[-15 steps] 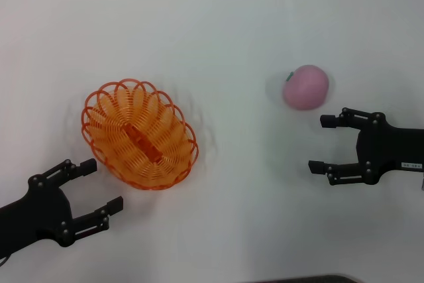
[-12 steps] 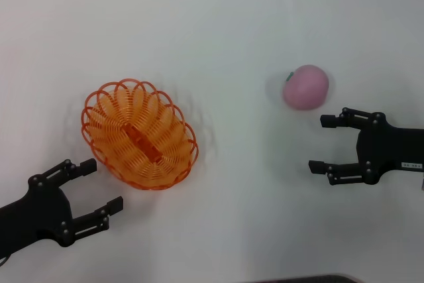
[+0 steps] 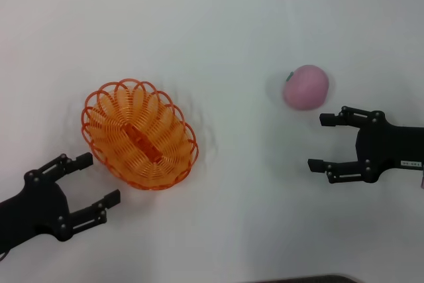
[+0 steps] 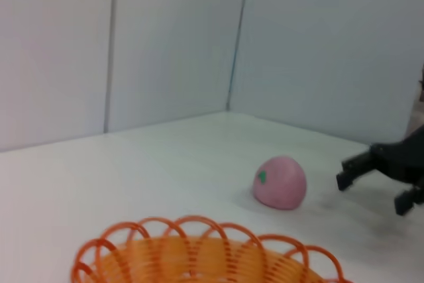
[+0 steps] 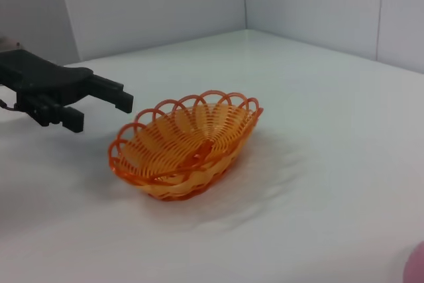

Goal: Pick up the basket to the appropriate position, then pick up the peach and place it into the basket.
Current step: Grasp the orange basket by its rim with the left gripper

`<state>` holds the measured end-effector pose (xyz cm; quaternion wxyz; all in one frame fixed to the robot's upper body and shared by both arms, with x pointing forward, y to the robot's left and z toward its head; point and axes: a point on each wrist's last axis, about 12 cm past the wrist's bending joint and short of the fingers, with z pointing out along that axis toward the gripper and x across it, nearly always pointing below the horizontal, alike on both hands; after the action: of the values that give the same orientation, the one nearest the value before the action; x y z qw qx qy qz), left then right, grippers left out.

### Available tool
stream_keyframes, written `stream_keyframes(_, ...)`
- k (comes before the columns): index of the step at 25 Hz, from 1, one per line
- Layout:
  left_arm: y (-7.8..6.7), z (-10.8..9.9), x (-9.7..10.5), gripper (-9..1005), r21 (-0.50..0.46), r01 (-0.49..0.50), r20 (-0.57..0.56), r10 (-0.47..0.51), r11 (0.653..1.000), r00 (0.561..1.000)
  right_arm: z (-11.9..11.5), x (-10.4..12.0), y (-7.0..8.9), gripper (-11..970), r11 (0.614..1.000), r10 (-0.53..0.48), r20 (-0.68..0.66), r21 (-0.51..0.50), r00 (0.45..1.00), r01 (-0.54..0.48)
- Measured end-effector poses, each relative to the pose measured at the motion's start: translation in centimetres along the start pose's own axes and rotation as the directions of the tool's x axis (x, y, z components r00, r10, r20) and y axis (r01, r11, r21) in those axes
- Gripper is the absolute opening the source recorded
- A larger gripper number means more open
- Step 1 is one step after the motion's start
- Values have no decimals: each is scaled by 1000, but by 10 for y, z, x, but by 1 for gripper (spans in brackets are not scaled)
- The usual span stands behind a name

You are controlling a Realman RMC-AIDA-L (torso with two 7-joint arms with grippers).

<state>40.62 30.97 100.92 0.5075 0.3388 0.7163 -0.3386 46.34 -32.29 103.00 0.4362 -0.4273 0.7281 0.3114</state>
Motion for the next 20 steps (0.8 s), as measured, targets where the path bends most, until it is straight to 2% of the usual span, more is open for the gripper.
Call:
stream_keyframes(3,2,-3,-2,841,-32,38,32,-37,999,999,0,-1,-1,945,1000,2,3,5,1000,-2)
stream_keyframes(7,12,-5,-10,840,-58,203,73,-198,978,977,0,-1,-1,945,1000,3,4,6,1000,-3)
stream_keyframes(9,21,-7,-15,840,-64,312,72,-308,948,949,0,-1,-2,945,1000,3,4,7,1000,-3)
stream_keyframes(12,38,-8,-25,840,-73,462,61,-459,884,887,0,-2,-2,945,1000,3,5,7,1000,-4)
stream_keyframes(14,44,-8,-31,840,-68,495,66,-492,866,868,0,-2,-2,945,1000,3,5,7,1000,-3)
stream_keyframes(15,50,-8,-37,840,-67,528,76,-524,846,849,1,-2,-2,945,1000,3,6,6,1000,-3)
stream_keyframes(16,50,-8,-37,840,-67,528,76,-524,846,849,1,-2,-2,945,1000,3,6,6,1000,-3)
stream_keyframes(20,65,-7,-49,840,-80,602,80,-596,795,799,1,-3,-2,945,1000,13,8,5,1000,-13)
